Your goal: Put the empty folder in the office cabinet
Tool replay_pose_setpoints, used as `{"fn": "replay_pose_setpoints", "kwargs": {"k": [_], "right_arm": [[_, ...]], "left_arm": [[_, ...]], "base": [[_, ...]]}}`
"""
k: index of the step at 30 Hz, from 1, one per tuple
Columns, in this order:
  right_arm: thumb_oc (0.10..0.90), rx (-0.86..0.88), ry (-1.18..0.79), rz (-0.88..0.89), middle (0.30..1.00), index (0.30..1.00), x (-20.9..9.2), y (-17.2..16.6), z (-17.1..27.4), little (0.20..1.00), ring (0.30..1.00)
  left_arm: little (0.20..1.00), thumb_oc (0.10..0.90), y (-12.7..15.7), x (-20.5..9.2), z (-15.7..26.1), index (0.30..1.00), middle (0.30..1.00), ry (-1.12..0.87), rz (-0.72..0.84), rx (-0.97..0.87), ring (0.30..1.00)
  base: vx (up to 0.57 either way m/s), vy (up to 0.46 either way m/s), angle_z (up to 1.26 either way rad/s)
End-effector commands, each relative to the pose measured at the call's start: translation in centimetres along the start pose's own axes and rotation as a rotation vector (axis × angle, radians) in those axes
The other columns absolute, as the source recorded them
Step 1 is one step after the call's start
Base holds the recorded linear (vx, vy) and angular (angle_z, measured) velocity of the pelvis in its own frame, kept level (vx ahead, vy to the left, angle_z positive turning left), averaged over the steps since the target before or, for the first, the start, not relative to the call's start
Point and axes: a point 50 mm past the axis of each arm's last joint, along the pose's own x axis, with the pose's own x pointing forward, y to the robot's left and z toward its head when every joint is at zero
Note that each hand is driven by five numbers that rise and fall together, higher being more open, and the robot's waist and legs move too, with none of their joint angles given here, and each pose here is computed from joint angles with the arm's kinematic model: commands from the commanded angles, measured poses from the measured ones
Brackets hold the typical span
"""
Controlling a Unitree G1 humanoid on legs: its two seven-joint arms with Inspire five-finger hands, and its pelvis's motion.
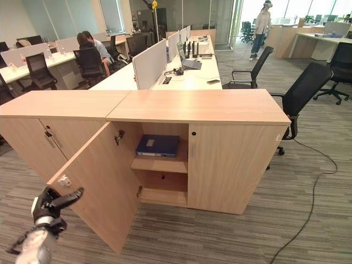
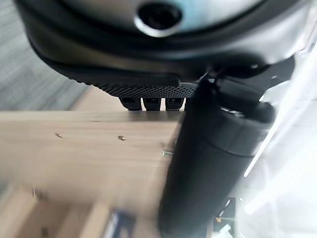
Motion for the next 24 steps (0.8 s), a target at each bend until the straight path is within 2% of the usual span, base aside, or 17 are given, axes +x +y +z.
{"fn": "replay_pose_setpoints", "kwargs": {"k": [1, 2, 6, 7, 8, 12, 17, 24], "right_arm": [[0.800, -0.034, -0.105, 0.038, 0.900, 0.900, 0.6, 1.3, 3.5, 0.900, 0.900], [0.800, -0.033, -0.104, 0.038, 0.900, 0.900, 0.6, 1.4, 3.5, 0.900, 0.900], [0.800, -0.034, -0.086, 0.053, 0.900, 0.900, 0.9, 2.0, 3.4, 0.900, 0.900], [0.800, -0.033, -0.086, 0.054, 0.900, 0.900, 0.9, 2.0, 3.4, 0.900, 0.900], [0.800, -0.052, -0.067, 0.071, 0.900, 0.900, 0.9, 2.4, 3.0, 0.900, 0.900], [0.800, -0.095, -0.031, 0.100, 0.900, 0.900, 1.0, 3.0, 2.1, 0.900, 0.900], [0.800, -0.118, -0.051, 0.099, 0.900, 0.900, 1.2, 3.3, 3.0, 0.900, 0.900], [0.800, -0.092, -0.001, 0.065, 0.900, 0.900, 1.2, 2.8, 2.1, 0.900, 0.900]], "left_arm": [[0.900, 0.800, -10.0, -0.5, -0.8, 0.900, 0.900, 0.066, -0.505, -0.029, 0.900], [0.900, 0.800, -10.0, -0.5, -0.8, 0.900, 0.900, 0.067, -0.506, -0.029, 0.900], [0.900, 0.800, -14.3, -4.1, 1.4, 0.900, 0.900, 0.052, -0.907, -0.125, 0.900], [0.900, 0.800, -14.2, -4.1, 1.4, 0.900, 0.900, 0.053, -0.908, -0.124, 0.900], [0.900, 0.800, -15.5, -5.3, 2.9, 0.900, 0.900, 0.038, -1.090, -0.099, 0.900], [0.900, 0.800, -17.8, -6.9, 3.3, 0.900, 0.900, 0.090, -1.269, -0.203, 0.900], [0.900, 0.800, -19.2, -7.4, 1.3, 0.900, 0.900, 0.211, -1.243, -0.451, 0.900], [0.900, 0.800, -16.7, -6.5, -1.6, 0.900, 0.900, 0.291, -1.060, -0.449, 0.900]], "base": [[0.00, 0.000, 0.13], [0.00, 0.001, 0.10], [0.00, 0.003, -0.05], [0.02, 0.005, -0.14], [0.02, 0.000, -0.05], [0.02, -0.008, -0.16], [0.01, -0.009, -0.15], [0.00, 0.000, 0.00]]}}
